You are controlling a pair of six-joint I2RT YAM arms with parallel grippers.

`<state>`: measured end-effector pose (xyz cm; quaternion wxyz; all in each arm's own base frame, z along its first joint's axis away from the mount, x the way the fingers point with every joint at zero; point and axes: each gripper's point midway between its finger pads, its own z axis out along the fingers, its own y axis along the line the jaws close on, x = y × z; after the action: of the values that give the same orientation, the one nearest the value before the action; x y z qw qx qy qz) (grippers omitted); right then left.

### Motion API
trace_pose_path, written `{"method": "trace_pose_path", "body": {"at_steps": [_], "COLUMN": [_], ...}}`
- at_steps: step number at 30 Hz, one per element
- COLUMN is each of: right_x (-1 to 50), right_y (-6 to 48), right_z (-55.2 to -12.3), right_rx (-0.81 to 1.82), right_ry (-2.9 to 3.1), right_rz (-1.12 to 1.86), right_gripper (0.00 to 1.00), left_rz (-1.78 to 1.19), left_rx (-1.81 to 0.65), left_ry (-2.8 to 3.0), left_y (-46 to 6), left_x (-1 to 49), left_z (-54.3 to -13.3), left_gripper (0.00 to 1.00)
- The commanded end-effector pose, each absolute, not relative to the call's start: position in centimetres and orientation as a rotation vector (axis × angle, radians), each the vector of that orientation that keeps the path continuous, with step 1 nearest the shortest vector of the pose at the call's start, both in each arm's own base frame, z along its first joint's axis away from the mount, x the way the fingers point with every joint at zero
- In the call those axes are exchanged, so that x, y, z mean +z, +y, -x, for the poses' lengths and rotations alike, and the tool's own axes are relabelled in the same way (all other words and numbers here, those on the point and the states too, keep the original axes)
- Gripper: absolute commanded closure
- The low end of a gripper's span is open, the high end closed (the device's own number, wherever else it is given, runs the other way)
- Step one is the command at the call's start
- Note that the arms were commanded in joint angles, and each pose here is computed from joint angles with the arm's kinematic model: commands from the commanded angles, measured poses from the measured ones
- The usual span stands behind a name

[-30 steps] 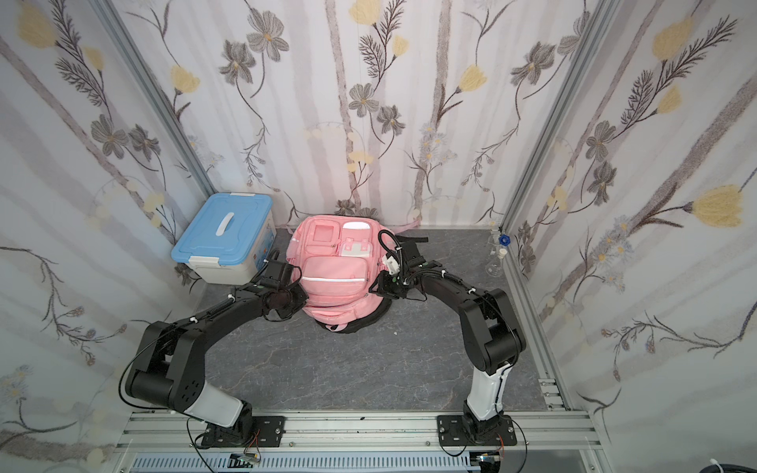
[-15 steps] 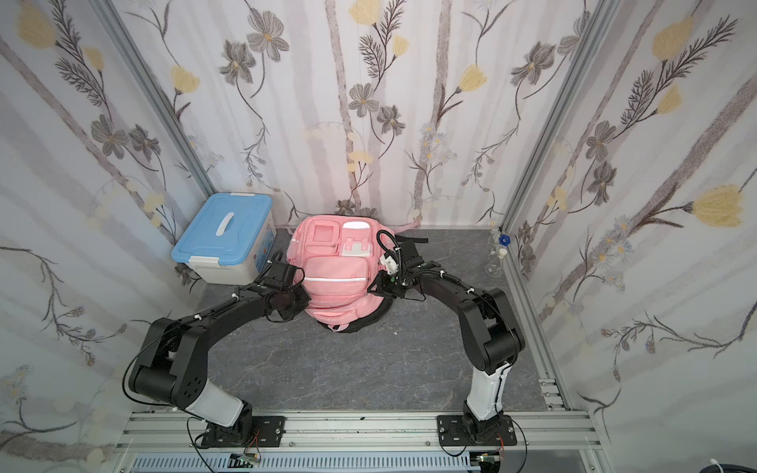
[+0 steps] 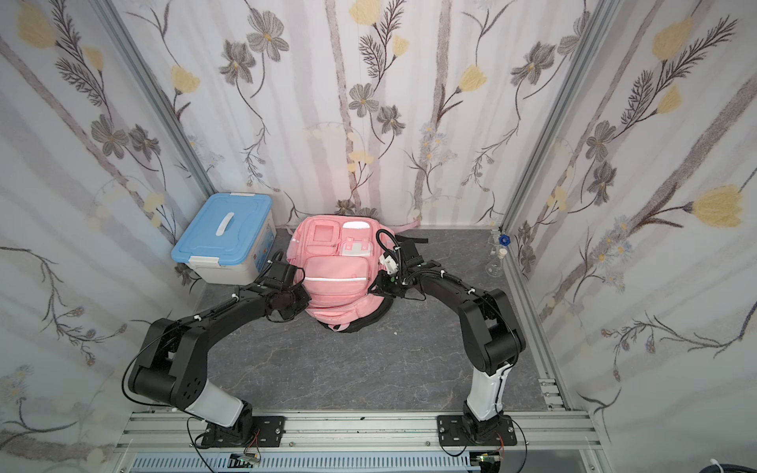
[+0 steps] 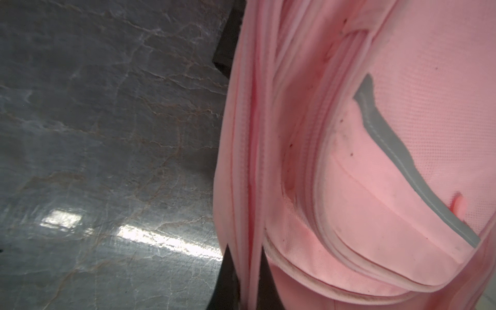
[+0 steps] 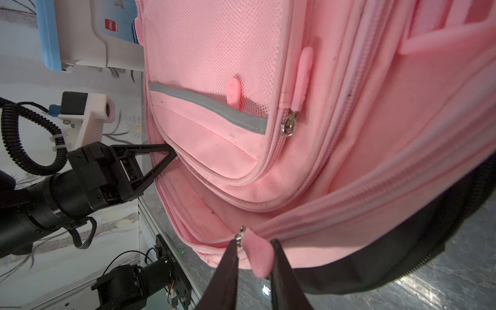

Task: Zip up the backpack
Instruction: Zip the zipper on the backpack.

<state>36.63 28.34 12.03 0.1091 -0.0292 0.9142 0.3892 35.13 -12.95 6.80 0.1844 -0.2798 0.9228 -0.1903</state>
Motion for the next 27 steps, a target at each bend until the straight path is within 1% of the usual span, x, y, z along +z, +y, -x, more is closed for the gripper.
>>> {"method": "trace_pose_path", "body": {"at_steps": [1, 2, 3, 5, 6, 7, 8, 10, 12, 14, 20, 21, 22, 23, 26, 27], "right_x": [12.6, 12.5, 12.4, 12.2, 12.2, 12.2, 12.3, 12.4, 12.4, 12.1, 11.7, 11.6, 11.6, 11.7, 12.4, 12.8], "right_y": [28.4, 28.3, 28.1, 27.9, 27.9, 27.8, 27.9, 27.9, 27.8, 27.5, 27.1, 27.0, 27.1, 27.0, 26.8, 26.7], "right_z": [-36.4, -36.4, -36.5, -36.6, -36.7, -36.8, -36.9, -37.1, -37.4, -37.7, -38.3, -38.5, -38.5, -38.6, -38.8, -38.9], "right_rx": [1.143, 1.133, 1.115, 1.103, 1.098, 1.093, 1.097, 1.096, 1.08, 1.051, 1.029, 1.029, 1.03, 1.03, 1.036, 1.034], "right_ry": [2.688, 2.689, 2.695, 2.699, 2.696, 2.693, 2.684, 2.672, 2.663, 2.667, 2.649, 2.649, 2.647, 2.643, 2.617, 2.608], "right_rz": [0.12, 0.119, 0.114, 0.109, 0.103, 0.099, 0.098, 0.09, 0.083, 0.069, 0.039, 0.031, 0.026, 0.02, 0.004, 0.002], "right_gripper": [0.75, 0.74, 0.73, 0.71, 0.69, 0.68, 0.68, 0.68, 0.68, 0.68, 0.69, 0.68, 0.68, 0.68, 0.63, 0.61], "left_rz": [0.798, 0.798, 0.799, 0.801, 0.805, 0.807, 0.805, 0.807, 0.811, 0.819, 0.812, 0.812, 0.811, 0.813, 0.822, 0.822], "left_rx": [-0.533, -0.535, -0.533, -0.525, -0.516, -0.511, -0.509, -0.507, -0.511, -0.52, -0.54, -0.541, -0.538, -0.535, -0.508, -0.501], "left_ry": [2.599, 2.603, 2.609, 2.617, 2.619, 2.618, 2.619, 2.617, 2.62, 2.623, 2.622, 2.621, 2.621, 2.619, 2.617, 2.612], "left_y": [-13.0, -13.1, -13.1, -13.1, -13.0, -12.9, -12.9, -12.8, -12.7, -12.7, -13.0, -13.0, -12.9, -12.9, -12.4, -12.3], "left_x": [7.1, 7.0, 6.9, 6.7, 6.7, 6.7, 6.7, 6.6, 6.2, 5.9, 5.9, 5.9, 6.0, 6.1, 6.5, 6.7], "left_z": [-35.3, -35.3, -35.3, -35.3, -35.4, -35.5, -35.4, -35.5, -35.5, -35.6, -35.7, -35.7, -35.7, -35.6, -35.2, -35.2], "left_gripper": [0.76, 0.74, 0.69, 0.55, 0.5, 0.48, 0.48, 0.52, 0.64, 0.74, 0.98, 0.99, 0.97, 0.89, 0.33, 0.25]}}
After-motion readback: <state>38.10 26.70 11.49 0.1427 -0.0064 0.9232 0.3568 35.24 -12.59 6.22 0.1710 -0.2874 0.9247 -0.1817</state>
